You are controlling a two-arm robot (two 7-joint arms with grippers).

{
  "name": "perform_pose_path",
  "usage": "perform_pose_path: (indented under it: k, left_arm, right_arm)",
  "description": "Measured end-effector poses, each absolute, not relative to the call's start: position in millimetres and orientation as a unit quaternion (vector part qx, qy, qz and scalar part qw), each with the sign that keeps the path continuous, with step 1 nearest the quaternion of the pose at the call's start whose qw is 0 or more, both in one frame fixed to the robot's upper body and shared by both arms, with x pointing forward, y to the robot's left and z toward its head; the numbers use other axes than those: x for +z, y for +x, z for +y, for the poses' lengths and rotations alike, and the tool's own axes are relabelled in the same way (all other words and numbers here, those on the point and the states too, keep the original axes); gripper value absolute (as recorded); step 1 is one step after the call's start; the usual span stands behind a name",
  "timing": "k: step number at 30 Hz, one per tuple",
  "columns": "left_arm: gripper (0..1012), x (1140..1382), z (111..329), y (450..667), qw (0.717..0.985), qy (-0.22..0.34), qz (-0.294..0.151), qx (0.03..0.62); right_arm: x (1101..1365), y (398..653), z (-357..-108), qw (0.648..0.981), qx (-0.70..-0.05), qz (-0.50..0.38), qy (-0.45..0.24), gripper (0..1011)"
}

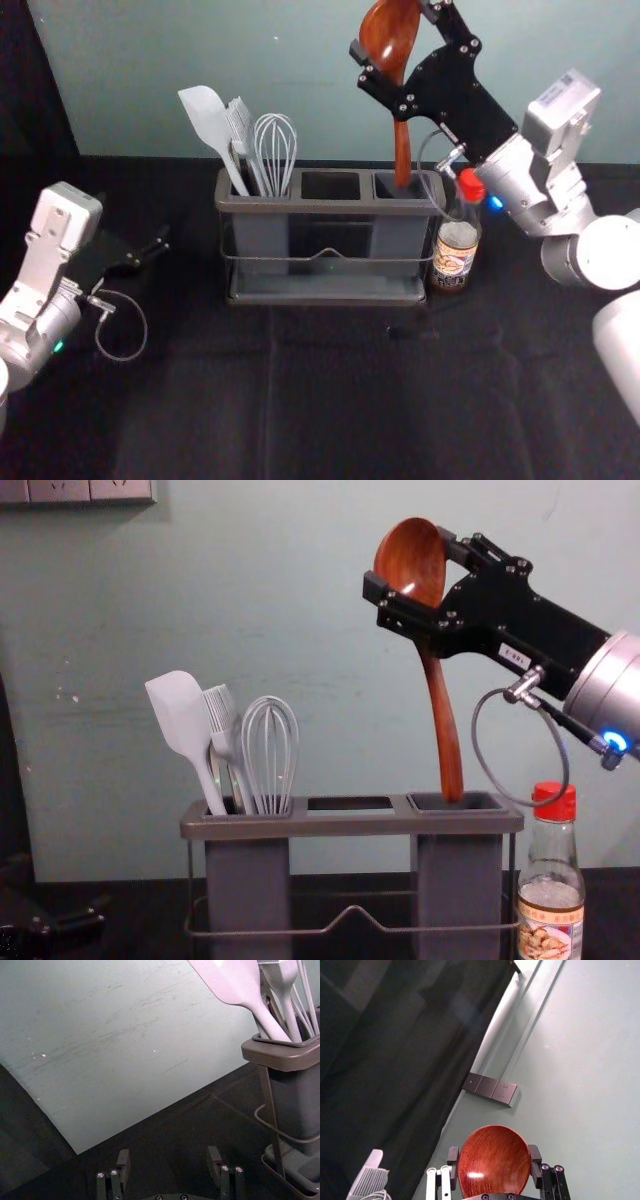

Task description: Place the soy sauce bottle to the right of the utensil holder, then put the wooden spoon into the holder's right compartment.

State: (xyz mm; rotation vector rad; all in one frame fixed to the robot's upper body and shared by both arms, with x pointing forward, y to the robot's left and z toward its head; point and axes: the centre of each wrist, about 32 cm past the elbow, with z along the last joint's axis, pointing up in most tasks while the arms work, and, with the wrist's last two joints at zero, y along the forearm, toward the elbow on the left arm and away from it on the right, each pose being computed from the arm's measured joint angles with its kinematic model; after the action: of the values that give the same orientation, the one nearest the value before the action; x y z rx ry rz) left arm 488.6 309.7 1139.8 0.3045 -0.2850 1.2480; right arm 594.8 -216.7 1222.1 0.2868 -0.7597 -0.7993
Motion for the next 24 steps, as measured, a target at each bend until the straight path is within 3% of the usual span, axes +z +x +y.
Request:
perform_pose_path:
  k: [24]
  left_arm:
    - [1005, 1139.8, 309.7, 488.6, 0.791, 0.141, -0.132, 0.580]
  right_arm:
    - [1180.1, 581.9, -210.7, 0.850, -0.390, -0.329, 0.129, 841]
